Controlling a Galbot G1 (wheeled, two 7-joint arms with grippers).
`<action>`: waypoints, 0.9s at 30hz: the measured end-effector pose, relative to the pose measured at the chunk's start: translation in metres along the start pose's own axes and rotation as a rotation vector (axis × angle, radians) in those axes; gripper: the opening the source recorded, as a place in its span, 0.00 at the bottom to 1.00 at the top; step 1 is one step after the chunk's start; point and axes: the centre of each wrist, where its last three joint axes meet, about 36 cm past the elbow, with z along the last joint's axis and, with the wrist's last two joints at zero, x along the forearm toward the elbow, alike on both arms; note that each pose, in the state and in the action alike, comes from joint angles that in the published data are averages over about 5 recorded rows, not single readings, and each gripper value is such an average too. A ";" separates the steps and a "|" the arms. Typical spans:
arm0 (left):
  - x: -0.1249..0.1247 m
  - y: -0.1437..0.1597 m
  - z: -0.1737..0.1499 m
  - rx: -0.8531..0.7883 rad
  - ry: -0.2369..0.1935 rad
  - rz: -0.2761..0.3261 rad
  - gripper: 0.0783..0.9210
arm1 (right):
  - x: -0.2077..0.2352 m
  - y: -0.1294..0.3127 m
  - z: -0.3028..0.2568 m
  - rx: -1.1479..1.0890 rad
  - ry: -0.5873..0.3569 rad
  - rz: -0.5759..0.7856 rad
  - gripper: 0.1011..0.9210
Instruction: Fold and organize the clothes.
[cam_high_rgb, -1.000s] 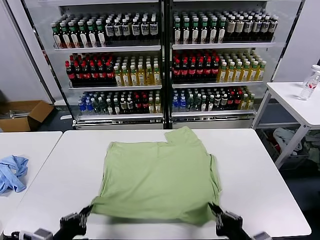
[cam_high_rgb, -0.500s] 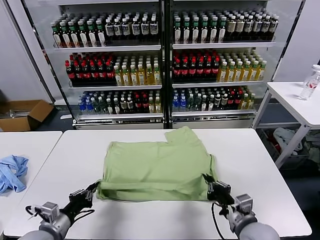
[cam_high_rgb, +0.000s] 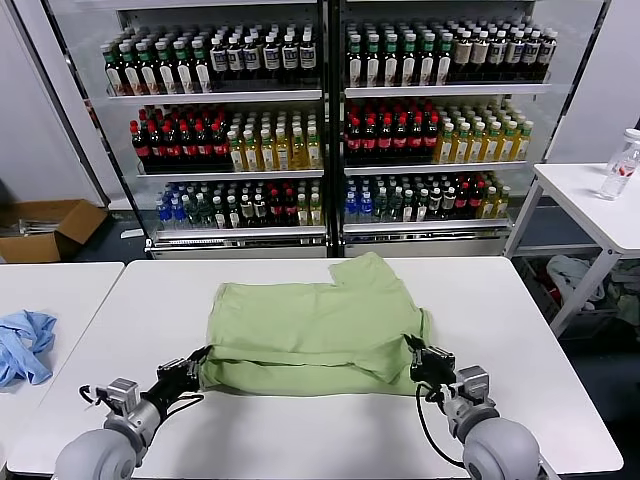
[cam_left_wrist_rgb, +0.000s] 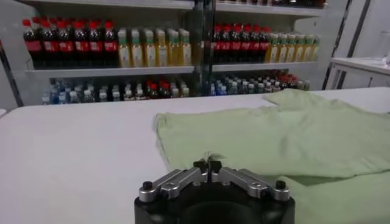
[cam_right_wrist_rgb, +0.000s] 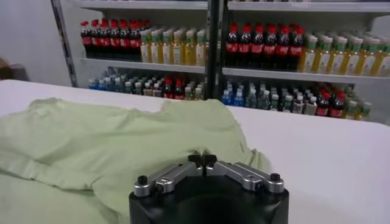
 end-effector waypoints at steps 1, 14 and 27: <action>-0.002 0.001 0.001 -0.003 0.002 -0.006 0.10 | -0.002 0.000 0.000 0.002 0.002 0.005 0.15; 0.008 0.014 0.006 0.009 0.017 -0.075 0.55 | 0.014 -0.006 -0.008 0.054 0.024 0.045 0.60; 0.040 -0.021 0.006 0.071 0.131 -0.051 0.88 | 0.039 0.013 0.021 0.002 0.119 0.057 0.87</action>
